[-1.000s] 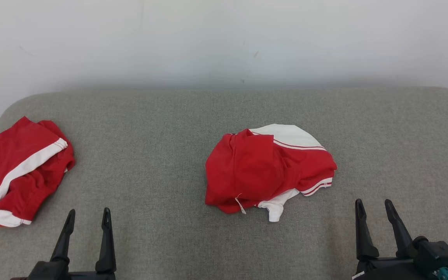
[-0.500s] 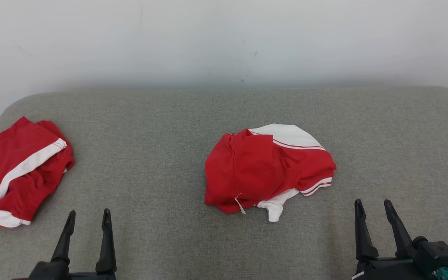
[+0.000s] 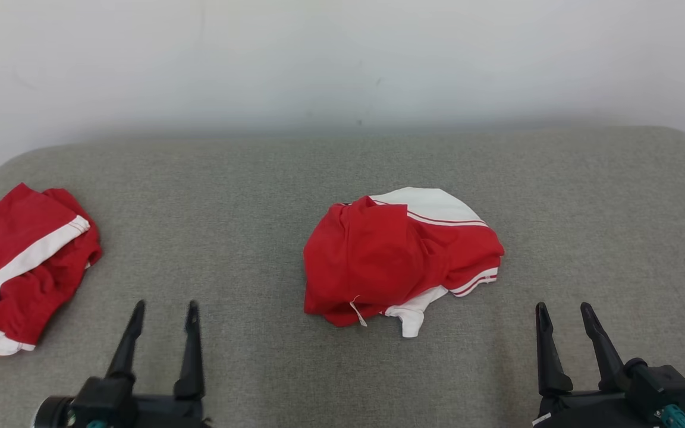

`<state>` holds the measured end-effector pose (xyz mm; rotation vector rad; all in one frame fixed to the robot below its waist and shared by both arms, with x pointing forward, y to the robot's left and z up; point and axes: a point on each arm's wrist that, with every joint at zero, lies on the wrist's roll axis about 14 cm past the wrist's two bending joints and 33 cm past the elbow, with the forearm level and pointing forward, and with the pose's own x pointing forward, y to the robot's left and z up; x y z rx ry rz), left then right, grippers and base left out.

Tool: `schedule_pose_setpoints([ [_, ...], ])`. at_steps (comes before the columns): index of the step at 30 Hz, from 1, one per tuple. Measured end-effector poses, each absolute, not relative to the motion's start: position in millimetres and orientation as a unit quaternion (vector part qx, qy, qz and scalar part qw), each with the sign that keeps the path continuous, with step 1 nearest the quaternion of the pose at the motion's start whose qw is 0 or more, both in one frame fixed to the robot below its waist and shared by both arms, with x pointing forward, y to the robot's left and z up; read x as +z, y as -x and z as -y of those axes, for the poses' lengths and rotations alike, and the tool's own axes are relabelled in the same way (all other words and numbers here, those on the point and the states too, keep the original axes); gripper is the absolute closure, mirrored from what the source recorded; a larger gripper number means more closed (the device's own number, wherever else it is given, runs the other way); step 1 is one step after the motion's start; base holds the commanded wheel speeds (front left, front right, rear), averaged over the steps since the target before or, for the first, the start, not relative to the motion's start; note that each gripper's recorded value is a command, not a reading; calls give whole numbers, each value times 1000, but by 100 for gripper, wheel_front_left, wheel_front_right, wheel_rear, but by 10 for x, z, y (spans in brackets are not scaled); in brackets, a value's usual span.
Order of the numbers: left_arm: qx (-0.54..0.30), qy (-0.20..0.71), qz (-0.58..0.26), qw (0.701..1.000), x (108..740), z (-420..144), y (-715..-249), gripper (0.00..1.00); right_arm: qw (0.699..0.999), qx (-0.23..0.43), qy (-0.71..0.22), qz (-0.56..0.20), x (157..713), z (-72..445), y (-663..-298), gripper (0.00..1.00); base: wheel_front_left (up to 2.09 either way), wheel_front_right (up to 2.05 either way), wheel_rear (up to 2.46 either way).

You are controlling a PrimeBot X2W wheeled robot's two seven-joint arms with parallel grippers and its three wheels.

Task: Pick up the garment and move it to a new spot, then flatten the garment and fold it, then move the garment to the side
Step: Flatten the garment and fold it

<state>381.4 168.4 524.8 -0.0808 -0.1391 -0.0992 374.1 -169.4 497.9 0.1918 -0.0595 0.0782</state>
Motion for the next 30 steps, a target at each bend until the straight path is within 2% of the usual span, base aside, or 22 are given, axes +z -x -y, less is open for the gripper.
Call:
schedule_pose_setpoints([
  [10,-174,48,79,980,5373,-833,-4165,0,995,14,-94,30,4969,1862,-3725,0,0,0,0],
  [19,-273,48,-3,961,4865,-158,-4226,0,994,-34,-97,25,4913,2167,-3658,0,0,0,0],
  [26,-303,41,-59,950,4499,50,-4331,0,993,-60,-97,19,4867,2326,-3635,0,0,0,0],
  [27,-303,43,-65,950,4468,60,-4359,9,993,-63,-96,17,4858,2346,-3629,0,0,0,0],
  [28,-301,46,-71,950,4433,62,-4389,61,993,-66,-96,15,4846,2364,-3621,0,0,0,0],
  [29,-303,45,-76,949,4402,76,-4411,100,993,-69,-95,14,4836,2380,-3615,0,0,0,0],
  [30,-305,43,-78,948,4384,92,-4430,100,993,-71,-94,12,4827,2396,-3609,0,0,0,0],
])
